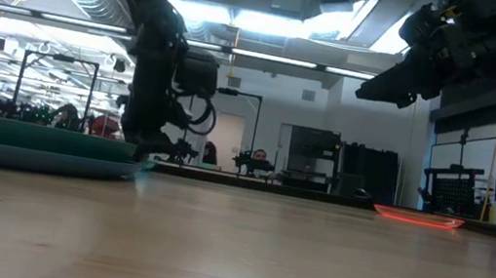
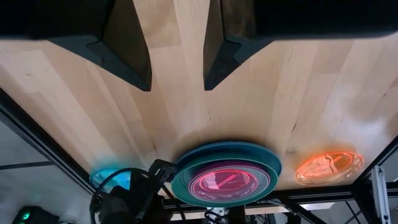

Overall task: Stack plastic plates
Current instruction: Stack the blue plate on top of the pink plate

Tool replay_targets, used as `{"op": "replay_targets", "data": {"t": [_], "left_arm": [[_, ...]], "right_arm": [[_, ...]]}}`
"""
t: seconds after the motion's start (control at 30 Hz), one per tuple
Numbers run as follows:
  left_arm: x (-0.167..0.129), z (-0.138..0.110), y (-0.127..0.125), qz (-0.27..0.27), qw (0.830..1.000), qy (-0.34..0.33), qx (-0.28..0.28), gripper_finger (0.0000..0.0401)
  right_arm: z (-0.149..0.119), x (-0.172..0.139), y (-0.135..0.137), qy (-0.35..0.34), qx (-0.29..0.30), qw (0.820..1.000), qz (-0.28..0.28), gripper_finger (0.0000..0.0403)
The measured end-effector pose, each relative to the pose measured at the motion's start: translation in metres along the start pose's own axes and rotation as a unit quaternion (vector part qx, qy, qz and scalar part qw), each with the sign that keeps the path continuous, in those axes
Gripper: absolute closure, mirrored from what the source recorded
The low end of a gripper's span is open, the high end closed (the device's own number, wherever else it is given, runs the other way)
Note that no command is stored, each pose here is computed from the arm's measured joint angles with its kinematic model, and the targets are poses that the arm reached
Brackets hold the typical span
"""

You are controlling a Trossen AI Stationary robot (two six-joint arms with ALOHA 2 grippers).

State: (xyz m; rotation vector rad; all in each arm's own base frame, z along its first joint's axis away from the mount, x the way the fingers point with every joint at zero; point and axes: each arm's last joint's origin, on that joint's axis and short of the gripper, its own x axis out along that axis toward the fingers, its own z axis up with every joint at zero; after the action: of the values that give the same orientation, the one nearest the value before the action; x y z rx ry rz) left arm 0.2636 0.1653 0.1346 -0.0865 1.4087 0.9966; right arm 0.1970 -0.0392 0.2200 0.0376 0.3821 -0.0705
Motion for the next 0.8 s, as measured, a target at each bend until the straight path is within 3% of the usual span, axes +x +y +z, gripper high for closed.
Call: {"op": "replay_targets", "data": {"t": [0.2,0.43,0.57,0.8], "left_arm": [[-0.033,-0.003,-0.003,0.004,0.999,-0.046,0.022,0.0399],[-0.088,-0.019,-0.001,-0.027,0.994,-0.102,0.041,0.0399],[-0.118,-0.035,-0.003,-0.064,0.989,-0.129,0.037,0.0399],[-0.159,-0.066,-0.014,-0.175,0.974,-0.138,0.039,0.0399]], "right_arm": [[0.000,0.000,0.000,0.000,0.000,1.000,0.000,0.0265],[0.000,0.000,0.000,0.000,0.001,1.000,0.000,0.0265],[0.000,0.000,0.000,0.000,0.002,1.000,0.000,0.0265],[0.000,0.000,0.000,0.001,0.005,1.000,0.000,0.0265]]}}
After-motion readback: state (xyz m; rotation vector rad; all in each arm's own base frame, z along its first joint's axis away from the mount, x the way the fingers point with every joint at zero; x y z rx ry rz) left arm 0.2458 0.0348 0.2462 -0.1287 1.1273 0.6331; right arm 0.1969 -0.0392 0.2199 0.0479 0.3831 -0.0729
